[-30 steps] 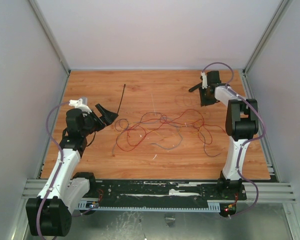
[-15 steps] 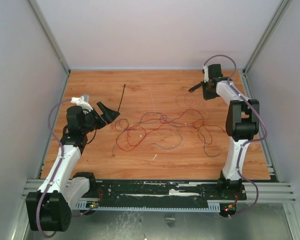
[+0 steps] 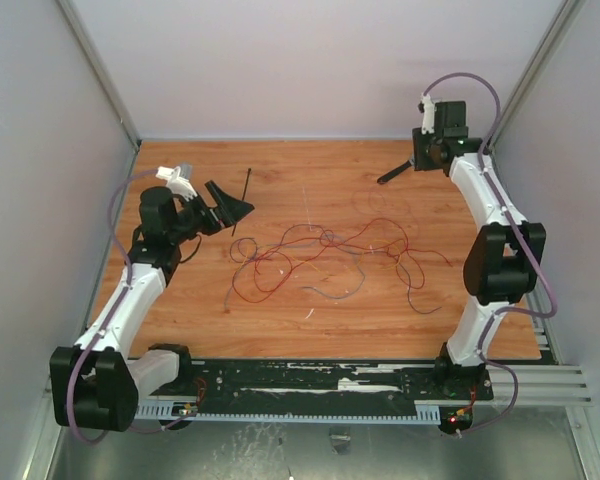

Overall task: Zip-tie the wires
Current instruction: Pick up the cable from the center of the board.

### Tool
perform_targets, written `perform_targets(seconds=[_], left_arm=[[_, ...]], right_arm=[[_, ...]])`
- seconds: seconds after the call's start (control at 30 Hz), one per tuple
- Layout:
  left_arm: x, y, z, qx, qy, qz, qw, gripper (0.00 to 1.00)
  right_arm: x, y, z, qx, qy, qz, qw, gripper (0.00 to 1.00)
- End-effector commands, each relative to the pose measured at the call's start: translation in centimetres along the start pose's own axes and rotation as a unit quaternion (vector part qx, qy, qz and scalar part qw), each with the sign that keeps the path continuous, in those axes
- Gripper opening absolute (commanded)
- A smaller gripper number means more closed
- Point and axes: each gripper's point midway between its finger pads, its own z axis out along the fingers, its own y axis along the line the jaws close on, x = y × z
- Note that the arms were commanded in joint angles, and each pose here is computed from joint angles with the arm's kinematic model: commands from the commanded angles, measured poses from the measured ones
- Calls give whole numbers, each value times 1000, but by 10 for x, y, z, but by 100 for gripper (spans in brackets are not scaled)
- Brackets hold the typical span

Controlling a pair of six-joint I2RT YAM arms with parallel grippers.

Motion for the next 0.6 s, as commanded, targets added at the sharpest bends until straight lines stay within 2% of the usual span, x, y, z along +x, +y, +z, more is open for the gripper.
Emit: perform_targets(seconds=[0.0,0.33,0.57], left_arm=[[-10,-21,6,40,-8,8,999,98],[-12,-40,20,73,2,7,997,98],[-9,-40,21,75,7,7,997,98]], right_arm=[[36,17,38,-33,34,-6,999,41],[53,39,107,-77,47,-14,996,53],[67,43,137,-86,66,-44,993,59]])
